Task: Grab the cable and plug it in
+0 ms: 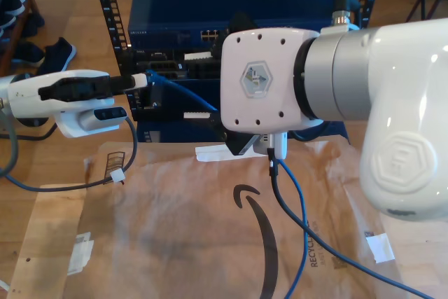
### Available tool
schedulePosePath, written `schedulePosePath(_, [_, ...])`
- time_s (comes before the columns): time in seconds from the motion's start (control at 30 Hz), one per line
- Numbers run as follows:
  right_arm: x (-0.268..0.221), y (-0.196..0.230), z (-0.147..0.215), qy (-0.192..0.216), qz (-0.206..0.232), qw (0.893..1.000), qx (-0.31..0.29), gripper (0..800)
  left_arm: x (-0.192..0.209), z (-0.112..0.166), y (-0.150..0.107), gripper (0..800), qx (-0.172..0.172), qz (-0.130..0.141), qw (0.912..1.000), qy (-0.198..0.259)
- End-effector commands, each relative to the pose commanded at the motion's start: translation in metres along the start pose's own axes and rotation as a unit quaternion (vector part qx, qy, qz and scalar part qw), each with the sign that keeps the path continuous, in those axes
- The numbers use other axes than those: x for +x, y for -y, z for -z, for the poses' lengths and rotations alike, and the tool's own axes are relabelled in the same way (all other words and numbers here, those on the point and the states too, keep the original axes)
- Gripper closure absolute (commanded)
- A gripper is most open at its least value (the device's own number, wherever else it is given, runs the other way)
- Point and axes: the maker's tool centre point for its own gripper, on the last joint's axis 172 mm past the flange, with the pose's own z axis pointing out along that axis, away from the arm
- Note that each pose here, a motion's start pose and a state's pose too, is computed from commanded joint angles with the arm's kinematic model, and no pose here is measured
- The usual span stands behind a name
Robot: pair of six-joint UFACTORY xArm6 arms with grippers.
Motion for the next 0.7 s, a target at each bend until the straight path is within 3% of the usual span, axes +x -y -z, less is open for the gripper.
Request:
schedulePosePath(0.4, [-0.002, -0.008, -0.009, 0.0, 0.004, 1.0, -0.01, 391, 0.017, -0.025, 0.006, 797, 0.025, 0.021, 0.9986, -0.041])
schedulePosePath(0.7, [-0.006, -0.006, -0.01, 0.0, 0.012, 1.0, 0.003, 500, 0.018, -0.027, 0.011, 797, 0.033, 0.02, 0.9983, -0.043])
